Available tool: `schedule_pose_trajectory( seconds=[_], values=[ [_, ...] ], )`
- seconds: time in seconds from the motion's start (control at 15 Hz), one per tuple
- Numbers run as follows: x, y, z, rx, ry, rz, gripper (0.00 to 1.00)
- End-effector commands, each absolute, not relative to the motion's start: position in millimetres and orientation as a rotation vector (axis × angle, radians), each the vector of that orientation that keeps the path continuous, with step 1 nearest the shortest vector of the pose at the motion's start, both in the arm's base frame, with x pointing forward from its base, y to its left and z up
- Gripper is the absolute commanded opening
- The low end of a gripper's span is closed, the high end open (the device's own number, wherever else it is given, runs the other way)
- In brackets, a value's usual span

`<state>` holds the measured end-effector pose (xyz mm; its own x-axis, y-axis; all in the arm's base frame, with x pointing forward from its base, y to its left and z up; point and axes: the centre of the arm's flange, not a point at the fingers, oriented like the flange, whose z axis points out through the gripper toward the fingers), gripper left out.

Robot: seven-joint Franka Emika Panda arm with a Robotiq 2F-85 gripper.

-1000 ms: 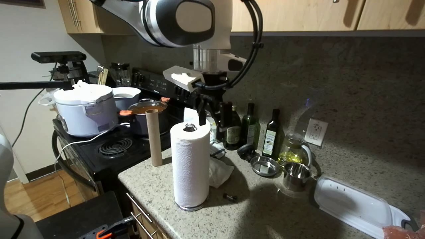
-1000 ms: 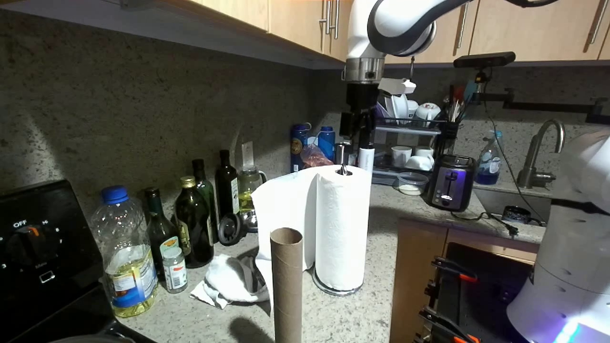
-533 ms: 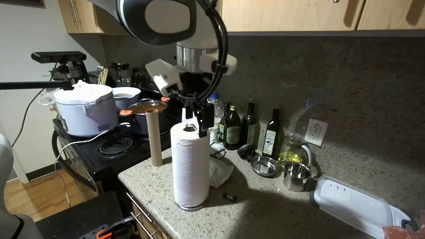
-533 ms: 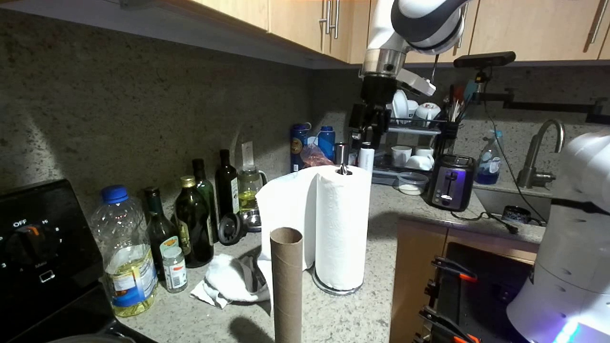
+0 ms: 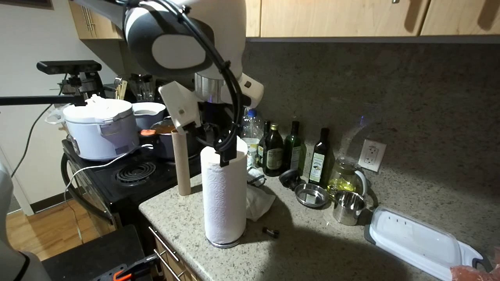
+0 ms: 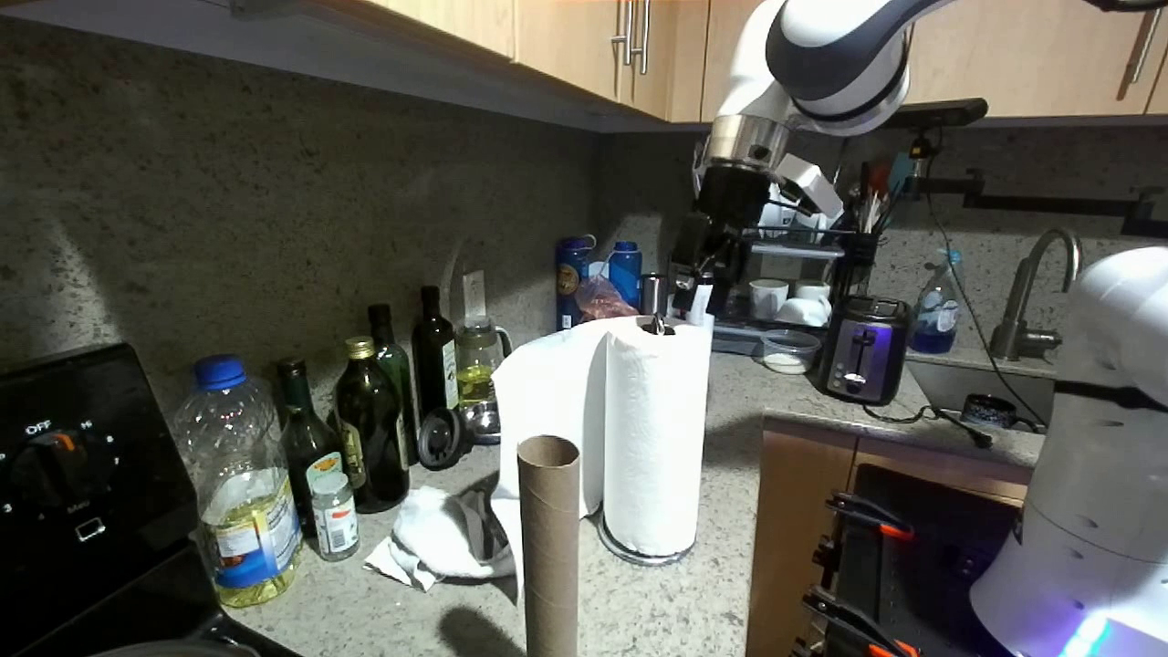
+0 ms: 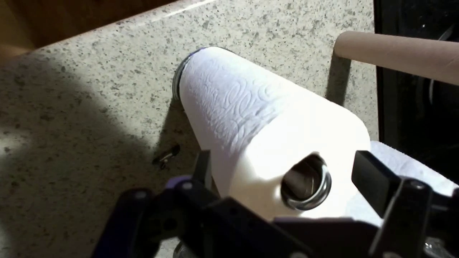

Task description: Replace the paper towel roll with the core on the stand

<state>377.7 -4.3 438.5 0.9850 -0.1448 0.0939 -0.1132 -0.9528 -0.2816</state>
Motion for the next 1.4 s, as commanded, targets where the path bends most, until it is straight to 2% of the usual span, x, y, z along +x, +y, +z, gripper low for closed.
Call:
schedule_pose_trajectory(
  seconds=[0.0,1.33],
  values=[
    [376,-1,426,-2.821,0.184,-0.217,1.00],
    [389,-24,398,-2.746,0.391,-0.214,1.00]
  ],
)
